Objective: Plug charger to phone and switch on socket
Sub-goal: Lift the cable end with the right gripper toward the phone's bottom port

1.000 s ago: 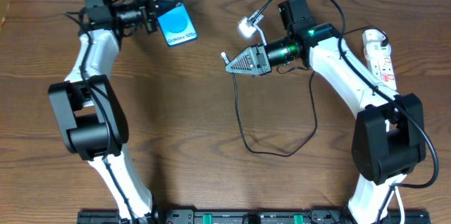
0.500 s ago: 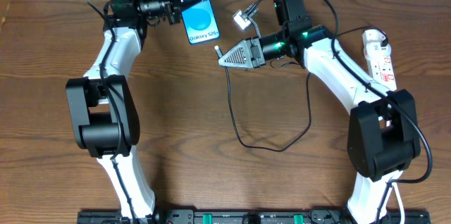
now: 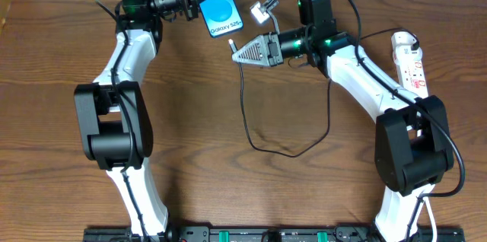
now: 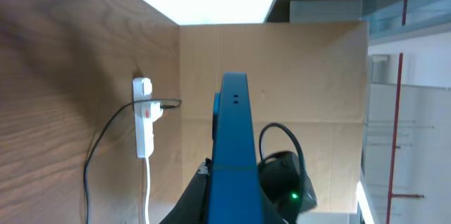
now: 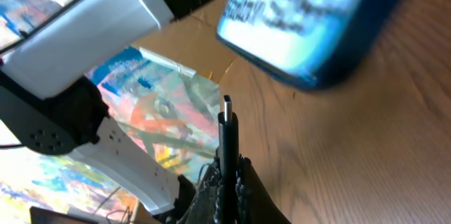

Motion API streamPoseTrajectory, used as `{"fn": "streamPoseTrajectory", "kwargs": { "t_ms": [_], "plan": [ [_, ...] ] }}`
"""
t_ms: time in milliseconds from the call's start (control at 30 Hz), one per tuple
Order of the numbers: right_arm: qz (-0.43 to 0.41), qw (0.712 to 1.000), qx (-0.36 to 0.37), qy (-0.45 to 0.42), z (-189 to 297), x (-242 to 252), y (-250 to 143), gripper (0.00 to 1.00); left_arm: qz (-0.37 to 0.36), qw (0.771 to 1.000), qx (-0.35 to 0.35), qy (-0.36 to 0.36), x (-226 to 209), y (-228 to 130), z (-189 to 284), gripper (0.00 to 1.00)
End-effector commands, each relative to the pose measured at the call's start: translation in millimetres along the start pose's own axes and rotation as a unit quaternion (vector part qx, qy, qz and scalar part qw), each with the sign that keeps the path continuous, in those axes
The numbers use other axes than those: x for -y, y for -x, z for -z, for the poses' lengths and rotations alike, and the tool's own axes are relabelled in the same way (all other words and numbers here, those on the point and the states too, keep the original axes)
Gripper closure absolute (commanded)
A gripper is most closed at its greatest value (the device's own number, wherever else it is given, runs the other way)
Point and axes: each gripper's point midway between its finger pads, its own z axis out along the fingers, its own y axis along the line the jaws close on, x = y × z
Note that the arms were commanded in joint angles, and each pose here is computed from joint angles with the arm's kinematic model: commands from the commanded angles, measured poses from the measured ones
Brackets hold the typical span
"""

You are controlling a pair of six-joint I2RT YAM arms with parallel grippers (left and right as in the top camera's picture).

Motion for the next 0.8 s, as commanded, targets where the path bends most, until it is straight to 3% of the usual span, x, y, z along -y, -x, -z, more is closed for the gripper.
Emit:
{"fn": "streamPoseTrajectory", "kwargs": {
  "t_ms": [0, 200, 767],
  "plan": [
    [-0.048, 0.999, 0.012, -0.006, 5, 7, 6, 0.99, -0.020, 1.000, 0.020, -0.007, 21, 4, 2, 0.93],
    [-0.060, 0.998, 0.027, -0.013, 16, 10, 13, 0.99, -0.068, 0.997, 0.028, -0.024, 36, 6, 3, 0.93],
    [-0.044, 0.999, 0.021, 0.008, 15, 0, 16, 0.99, -0.077, 0.996, 0.033, -0.033, 43, 7, 3, 0.93]
  ]
}}
